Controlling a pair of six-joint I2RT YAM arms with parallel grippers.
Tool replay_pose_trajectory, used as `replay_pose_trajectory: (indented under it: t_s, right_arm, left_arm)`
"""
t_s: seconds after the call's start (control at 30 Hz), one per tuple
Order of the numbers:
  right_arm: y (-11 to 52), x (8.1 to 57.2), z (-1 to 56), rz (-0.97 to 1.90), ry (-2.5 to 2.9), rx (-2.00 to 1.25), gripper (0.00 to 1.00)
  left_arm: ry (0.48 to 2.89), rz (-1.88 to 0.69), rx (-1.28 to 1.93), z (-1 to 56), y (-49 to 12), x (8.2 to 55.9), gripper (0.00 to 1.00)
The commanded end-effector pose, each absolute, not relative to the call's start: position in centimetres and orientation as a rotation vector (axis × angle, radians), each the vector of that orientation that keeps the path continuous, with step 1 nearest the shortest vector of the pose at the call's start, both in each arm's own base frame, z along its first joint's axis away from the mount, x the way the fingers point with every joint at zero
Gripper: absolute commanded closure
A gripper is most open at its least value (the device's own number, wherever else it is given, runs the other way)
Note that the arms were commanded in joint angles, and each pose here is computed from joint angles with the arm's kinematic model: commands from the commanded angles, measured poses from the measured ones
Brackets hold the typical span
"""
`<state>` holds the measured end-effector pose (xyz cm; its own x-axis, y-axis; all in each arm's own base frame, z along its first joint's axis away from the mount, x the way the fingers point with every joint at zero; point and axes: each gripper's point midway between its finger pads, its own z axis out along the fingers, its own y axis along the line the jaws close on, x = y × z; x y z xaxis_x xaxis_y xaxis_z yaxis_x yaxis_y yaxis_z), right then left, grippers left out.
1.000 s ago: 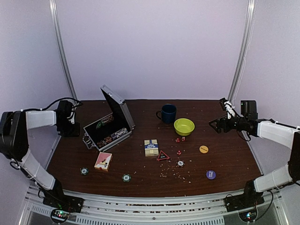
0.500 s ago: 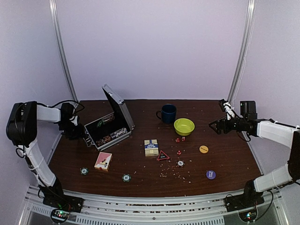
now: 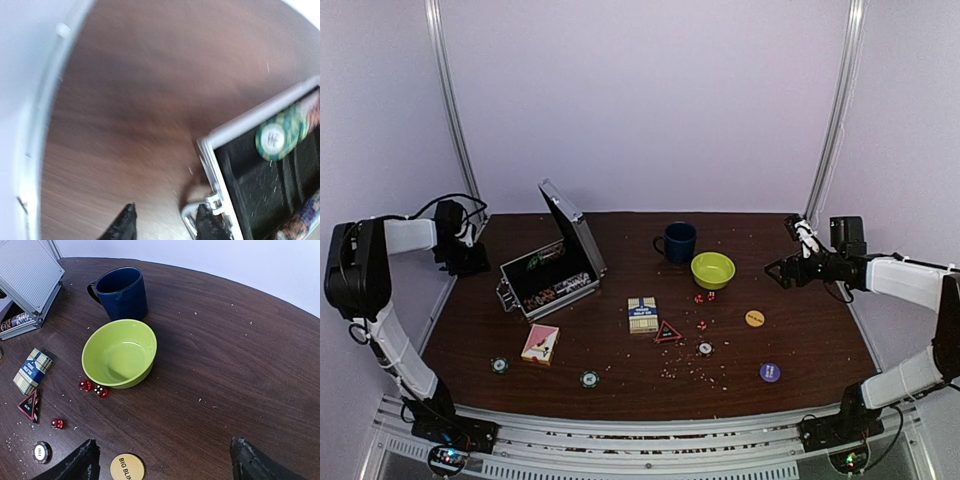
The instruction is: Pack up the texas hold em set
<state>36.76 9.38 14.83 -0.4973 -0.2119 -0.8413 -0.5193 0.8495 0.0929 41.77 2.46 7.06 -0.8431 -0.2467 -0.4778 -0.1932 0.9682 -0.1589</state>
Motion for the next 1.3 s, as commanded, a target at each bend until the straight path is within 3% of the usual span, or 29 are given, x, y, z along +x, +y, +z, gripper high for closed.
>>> replay_pose_trajectory:
  t_s: [0.0,0.13,0.2,0.9,1.27]
  right_arm:
    - [9.1,37.1,14.7,0.411,2.104,-0.539,0.10]
    - [9.1,37.0,14.7,0.410,2.104,-0.542,0.10]
    - [9.1,37.0,14.6,0.407,2.104,-0.543,0.10]
    - [9.3,37.1,13.9,0.427,2.122,-0.552,0.11]
    - [9.9,37.3,12.9,0.475,2.157,-0.586,0.12]
  left_arm:
    - [2.528,-0.114,-0.379,8.5,5.2,44.4,0.68]
    - [2.593,-0.191,-0.366,5.9,4.4,45.9,0.93]
    - [2.599,-0.225,-0.355,5.4,4.1,46.4,1.00]
    - [2.650,-0.456,-0.006,2.6,-2.3,44.5,1.00]
    - [2.701,-0.527,0.201,1.7,-8.5,39.3,1.00]
